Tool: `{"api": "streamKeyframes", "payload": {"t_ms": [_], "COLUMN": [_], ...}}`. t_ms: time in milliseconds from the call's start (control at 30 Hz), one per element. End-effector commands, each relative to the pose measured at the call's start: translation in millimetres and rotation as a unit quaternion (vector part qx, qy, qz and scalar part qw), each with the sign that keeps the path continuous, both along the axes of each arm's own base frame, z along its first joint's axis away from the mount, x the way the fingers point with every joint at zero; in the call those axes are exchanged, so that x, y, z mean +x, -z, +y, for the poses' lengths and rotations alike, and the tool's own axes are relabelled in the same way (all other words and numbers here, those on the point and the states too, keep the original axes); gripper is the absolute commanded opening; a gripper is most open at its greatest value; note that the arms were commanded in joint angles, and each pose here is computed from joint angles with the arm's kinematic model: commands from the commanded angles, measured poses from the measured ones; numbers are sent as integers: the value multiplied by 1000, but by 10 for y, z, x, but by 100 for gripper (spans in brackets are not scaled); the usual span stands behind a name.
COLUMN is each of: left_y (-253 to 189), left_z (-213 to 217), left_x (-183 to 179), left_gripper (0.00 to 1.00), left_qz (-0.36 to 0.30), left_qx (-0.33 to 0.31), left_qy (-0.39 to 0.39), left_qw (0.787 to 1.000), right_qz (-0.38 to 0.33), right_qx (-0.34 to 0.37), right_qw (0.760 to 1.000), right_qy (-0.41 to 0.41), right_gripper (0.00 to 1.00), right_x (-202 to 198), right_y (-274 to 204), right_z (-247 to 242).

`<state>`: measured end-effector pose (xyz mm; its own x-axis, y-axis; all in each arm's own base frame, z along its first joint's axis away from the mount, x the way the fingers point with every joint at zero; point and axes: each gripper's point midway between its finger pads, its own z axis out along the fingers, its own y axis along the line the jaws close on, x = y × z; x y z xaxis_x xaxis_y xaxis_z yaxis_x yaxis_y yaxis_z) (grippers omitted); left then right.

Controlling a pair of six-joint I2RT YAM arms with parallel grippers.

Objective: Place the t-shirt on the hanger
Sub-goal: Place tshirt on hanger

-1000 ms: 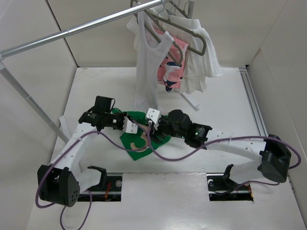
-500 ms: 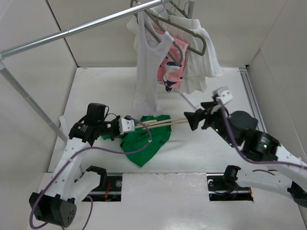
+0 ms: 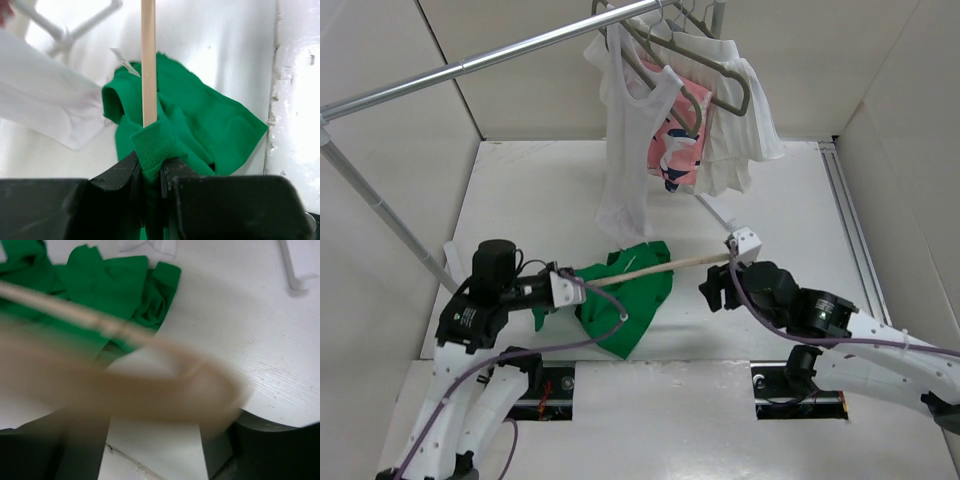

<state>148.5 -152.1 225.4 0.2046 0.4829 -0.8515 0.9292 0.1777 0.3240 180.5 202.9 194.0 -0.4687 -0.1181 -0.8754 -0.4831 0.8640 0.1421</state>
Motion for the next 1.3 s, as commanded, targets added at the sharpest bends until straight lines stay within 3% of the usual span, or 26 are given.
{"api": "streamKeyframes", "payload": {"t_ms": [0,67,167,367,433,533,733,867,967,1033,1067,1233,1267], "left_y": [-174,-158,-266,-857,-958,-1037,-1096,-972,-1150,-1218,-1340,-1226,-1264], "left_z": [-75,-51,-122,-375,-402,-399,-386,-360,-379,-405,-405,-390,-381], "left_x": [-334,-290,-217,-411,-488,-463,-372,-316,-422,-575,-653,-1038,-1064], "left_gripper": [0,0,0,0,0,0,0,0,0,0,0,0,0], "left_qz": [-50,-20,3,0,36,23,19,26,-9,11,-20,35,1], "left_qx": [-21,-28,-65,-177,-201,-209,-232,-217,-227,-246,-256,-228,-222], "left_qy": [77,41,25,110,114,105,68,49,84,112,133,221,233], "left_qw": [996,999,998,978,972,972,970,974,970,963,957,948,947], "right_qz": [-70,-72,-49,-40,-45,-51,-43,-59,-27,0,5,18,10], "right_qx": [118,117,117,181,181,204,306,301,298,276,270,260,263], "right_qw": [990,989,992,982,982,978,951,952,953,961,962,964,963], "right_qy": [45,52,15,-22,-11,-5,8,22,39,38,36,-54,-62], "right_gripper": [68,60,60,65,63,63,75,84,85,84,83,83,83], "right_x": [61,19,-101,-52,-25,-71,-192,-180,-154,-113,-81,-38,89], "right_y": [-666,-645,-392,-199,-173,-166,-159,-223,-118,54,70,93,115], "right_z": [-131,-256,-183,273,236,136,7,-115,-60,96,154,710,800]}}
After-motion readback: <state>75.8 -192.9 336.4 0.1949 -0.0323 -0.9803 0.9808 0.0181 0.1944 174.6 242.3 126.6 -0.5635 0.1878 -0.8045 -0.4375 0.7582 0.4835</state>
